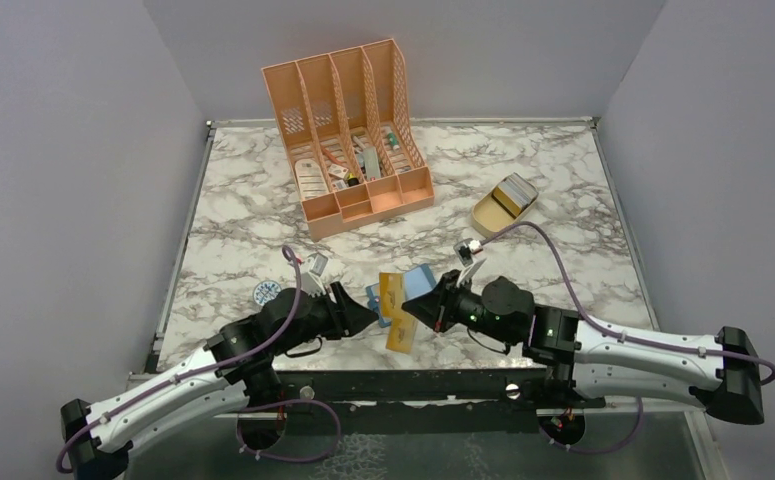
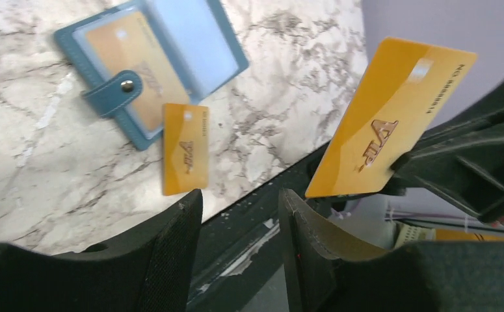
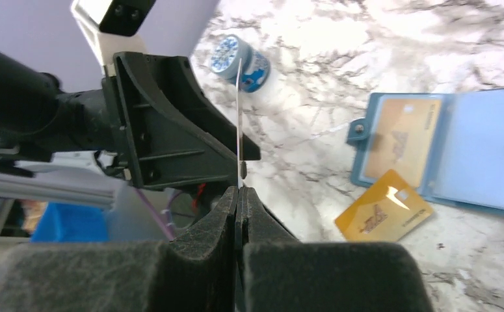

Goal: Put the credit cards into the card holder
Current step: Insert the credit card into the card holder.

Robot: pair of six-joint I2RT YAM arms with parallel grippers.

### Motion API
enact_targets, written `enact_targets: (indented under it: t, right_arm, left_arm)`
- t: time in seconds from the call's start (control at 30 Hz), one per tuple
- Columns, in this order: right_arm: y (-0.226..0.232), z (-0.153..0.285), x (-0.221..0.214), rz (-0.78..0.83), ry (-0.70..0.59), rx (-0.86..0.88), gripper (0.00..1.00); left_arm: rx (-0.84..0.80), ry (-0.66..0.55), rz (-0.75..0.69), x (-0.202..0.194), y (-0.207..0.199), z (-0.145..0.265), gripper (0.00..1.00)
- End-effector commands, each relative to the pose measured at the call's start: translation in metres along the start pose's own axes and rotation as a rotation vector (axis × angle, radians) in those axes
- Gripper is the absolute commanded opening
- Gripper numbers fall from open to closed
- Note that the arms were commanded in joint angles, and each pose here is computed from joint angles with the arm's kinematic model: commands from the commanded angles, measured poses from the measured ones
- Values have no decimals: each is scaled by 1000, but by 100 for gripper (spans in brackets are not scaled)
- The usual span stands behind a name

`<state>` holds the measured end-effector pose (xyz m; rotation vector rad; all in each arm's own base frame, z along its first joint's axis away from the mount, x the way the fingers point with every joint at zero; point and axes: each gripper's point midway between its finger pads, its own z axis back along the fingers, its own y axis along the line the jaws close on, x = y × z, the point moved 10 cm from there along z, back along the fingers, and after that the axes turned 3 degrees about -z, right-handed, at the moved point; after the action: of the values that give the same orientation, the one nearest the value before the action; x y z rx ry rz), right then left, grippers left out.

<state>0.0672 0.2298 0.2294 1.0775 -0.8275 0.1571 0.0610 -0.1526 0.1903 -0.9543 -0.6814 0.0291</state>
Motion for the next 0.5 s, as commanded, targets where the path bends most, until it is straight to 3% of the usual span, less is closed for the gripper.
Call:
enact_targets:
  t: [0.0,0.23,0.47]
  right_arm:
    - [-13,-8,1,149,24,-173,1]
    - [-30,-27,25,193,34,-257,1]
    - [-57,-34,24,97,133,-228,1]
  left_arm:
    - [141,-33,-16,2,11,-6,49]
    - [234,33,-97,-2,19,-22,49]
    - [156,147,-129,-13,17,-31,52]
